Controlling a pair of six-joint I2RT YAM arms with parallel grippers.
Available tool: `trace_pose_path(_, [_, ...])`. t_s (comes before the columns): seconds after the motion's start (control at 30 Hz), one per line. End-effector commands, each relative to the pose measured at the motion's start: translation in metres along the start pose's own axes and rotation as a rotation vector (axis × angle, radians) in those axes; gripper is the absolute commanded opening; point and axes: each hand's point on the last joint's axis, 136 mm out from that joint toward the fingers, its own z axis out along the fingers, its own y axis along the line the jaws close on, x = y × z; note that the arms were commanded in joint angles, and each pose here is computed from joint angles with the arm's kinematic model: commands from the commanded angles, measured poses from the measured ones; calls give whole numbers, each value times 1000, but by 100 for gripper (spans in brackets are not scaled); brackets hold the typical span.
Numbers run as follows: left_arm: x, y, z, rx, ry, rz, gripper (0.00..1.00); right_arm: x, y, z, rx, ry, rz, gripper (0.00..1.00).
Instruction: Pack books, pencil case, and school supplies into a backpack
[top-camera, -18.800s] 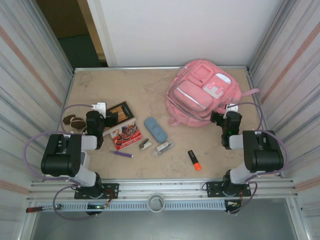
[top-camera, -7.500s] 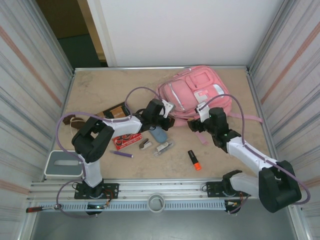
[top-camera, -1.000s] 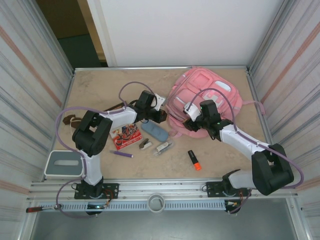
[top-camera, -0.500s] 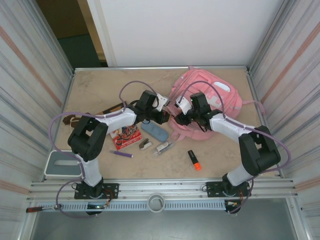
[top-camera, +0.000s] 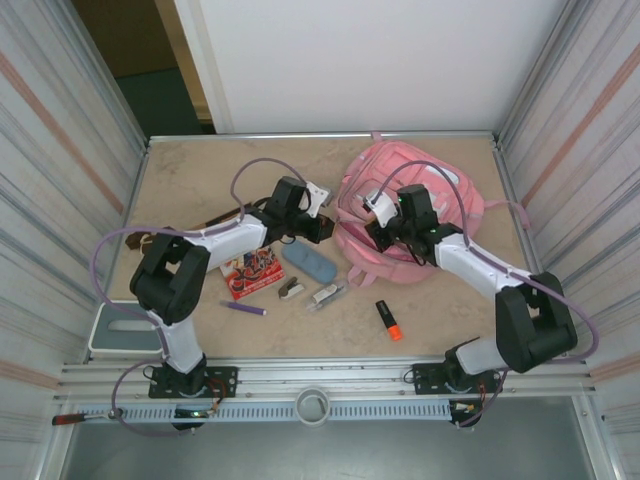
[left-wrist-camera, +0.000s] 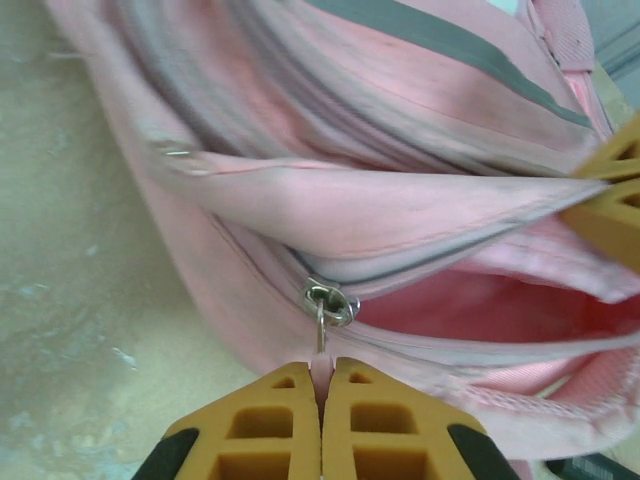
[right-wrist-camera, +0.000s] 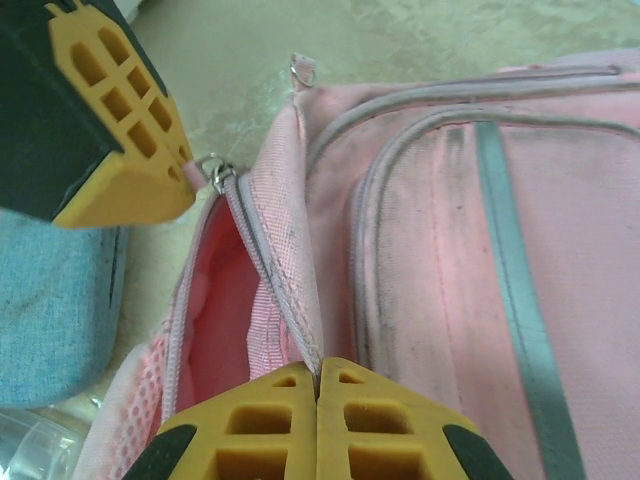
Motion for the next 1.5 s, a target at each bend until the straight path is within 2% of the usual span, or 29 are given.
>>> trace_pose_path(0.0, [-29, 31, -20, -113, -75, -11, 0, 5, -20, -22, 97, 8, -8, 0])
trace_pose_path(0.23, [-45, 64, -17, -166, -80, -50, 0, 6, -37, -46, 148, -46, 61, 0])
trace_pose_path(0.5, [-65, 81, -31, -198, -120, -67, 0, -26, -41, -71, 126, -178, 118, 0])
trace_pose_path(0.67, [-70, 84, -47, -215, -149, -75, 0, -48, -41, -93, 103, -262, 144, 0])
trace_pose_path(0.8, [-71, 74, -61, -204, -181, -82, 0, -66, -26, -94, 40, -286, 122, 0])
trace_pose_path(0.97, [-58, 67, -83, -222, -220, -99, 0, -69, -23, -80, 65, -192, 66, 0])
trace_pose_path(1.13, [-44, 48, -91, -206, -215, -78, 0, -44, -43, -74, 183, -66, 90, 2])
trace_pose_path(1.27, [-37, 12, -71, -141, -177, -25, 0, -5, -66, -74, 317, 53, 169, 8])
trace_pose_path(1.47, [-38, -34, -33, -57, -127, 42, 0, 41, -81, -77, 418, 186, 280, 21])
